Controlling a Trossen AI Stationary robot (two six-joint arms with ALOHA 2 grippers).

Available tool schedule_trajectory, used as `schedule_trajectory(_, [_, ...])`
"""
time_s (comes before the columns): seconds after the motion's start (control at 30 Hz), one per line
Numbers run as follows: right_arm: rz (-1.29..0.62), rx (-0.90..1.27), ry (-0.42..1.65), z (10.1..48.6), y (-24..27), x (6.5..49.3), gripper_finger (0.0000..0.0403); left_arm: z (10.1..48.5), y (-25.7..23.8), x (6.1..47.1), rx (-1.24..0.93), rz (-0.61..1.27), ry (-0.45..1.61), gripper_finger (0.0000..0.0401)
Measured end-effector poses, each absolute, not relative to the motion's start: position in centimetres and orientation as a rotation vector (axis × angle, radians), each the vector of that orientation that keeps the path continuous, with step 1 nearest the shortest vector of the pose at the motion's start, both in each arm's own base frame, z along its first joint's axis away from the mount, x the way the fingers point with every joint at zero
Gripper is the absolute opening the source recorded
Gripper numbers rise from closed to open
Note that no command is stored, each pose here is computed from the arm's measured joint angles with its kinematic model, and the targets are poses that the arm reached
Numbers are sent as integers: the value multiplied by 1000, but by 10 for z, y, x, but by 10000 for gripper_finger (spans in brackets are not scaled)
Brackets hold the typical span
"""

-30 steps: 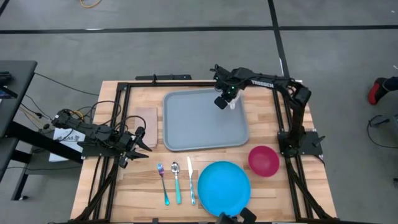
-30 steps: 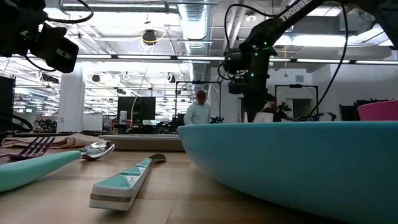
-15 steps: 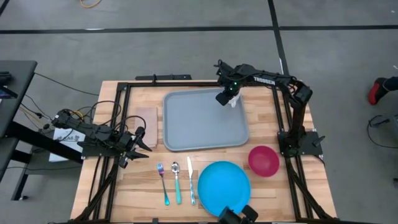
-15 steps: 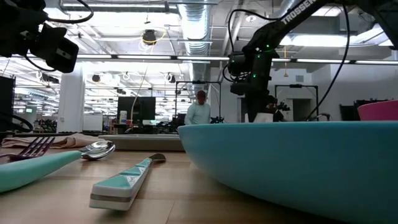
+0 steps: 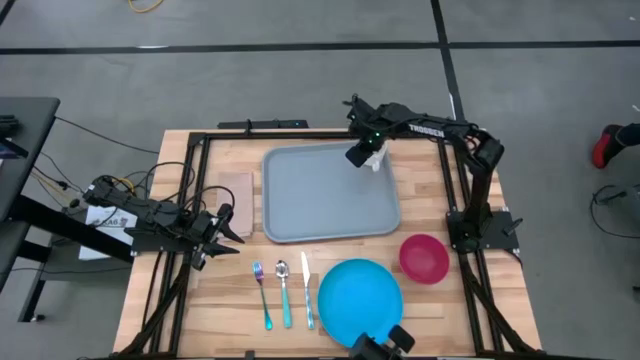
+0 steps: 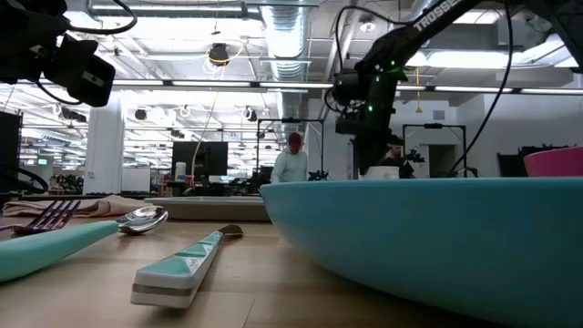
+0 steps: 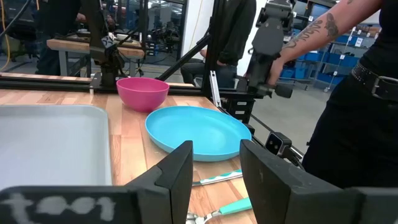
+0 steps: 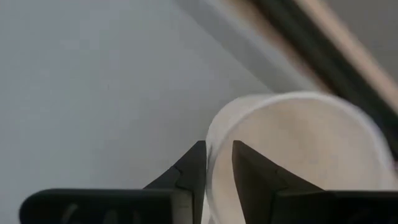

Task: Set up tray
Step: Put the white mug on the top right of the blue tray, then put the blue plate at the bottom of the white mug on the blue tray

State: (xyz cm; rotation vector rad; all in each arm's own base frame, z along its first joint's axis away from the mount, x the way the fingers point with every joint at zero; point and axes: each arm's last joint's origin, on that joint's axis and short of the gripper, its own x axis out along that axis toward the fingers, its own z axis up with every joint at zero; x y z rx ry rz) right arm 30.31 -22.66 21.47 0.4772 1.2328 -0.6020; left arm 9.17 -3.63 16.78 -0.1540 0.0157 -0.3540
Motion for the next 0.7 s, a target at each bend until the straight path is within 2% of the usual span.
schedule_trajectory(0.2, [-597, 446, 1140, 259, -224, 303, 73, 168, -36, 92, -154, -354, 16, 121])
schedule_trajectory(0.33, [-487, 495, 1127, 293, -207, 298, 73, 168, -36, 92, -154, -354, 15, 121])
schedule_trajectory(0.7, [-111, 346, 1171, 351, -84, 289, 79, 168, -36, 92, -154, -354, 16, 121])
